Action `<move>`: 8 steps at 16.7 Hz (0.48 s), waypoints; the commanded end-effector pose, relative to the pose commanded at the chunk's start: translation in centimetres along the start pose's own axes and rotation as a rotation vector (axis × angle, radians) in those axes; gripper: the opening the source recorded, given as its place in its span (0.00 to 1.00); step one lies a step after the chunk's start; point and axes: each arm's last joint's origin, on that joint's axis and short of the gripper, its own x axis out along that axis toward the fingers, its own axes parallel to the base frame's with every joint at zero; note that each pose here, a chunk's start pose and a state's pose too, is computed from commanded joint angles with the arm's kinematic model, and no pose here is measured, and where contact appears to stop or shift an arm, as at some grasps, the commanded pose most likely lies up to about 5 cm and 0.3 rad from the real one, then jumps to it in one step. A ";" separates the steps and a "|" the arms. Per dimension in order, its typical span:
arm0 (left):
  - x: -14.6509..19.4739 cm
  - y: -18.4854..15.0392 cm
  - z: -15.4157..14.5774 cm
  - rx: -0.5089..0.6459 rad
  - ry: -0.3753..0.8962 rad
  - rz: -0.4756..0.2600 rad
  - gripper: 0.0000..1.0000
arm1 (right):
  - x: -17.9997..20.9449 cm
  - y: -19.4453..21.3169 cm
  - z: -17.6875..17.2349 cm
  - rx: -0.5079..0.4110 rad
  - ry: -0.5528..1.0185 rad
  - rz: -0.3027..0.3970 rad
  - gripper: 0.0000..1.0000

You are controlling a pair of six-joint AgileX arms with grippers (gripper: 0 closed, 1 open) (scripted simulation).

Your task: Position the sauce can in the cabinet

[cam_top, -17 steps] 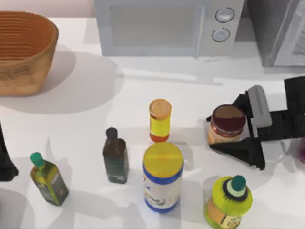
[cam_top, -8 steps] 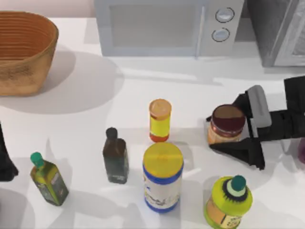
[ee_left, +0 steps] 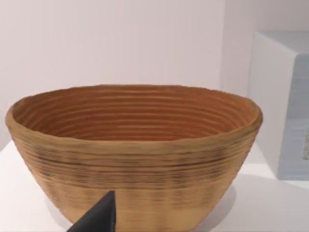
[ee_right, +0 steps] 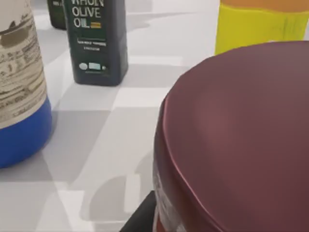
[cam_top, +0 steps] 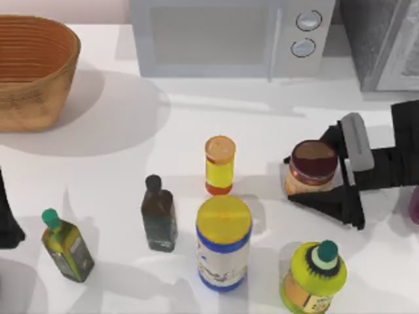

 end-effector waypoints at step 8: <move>0.0 0.0 0.0 0.000 0.000 0.000 1.00 | -1.7 -0.9 8.6 -0.013 0.003 -0.006 0.00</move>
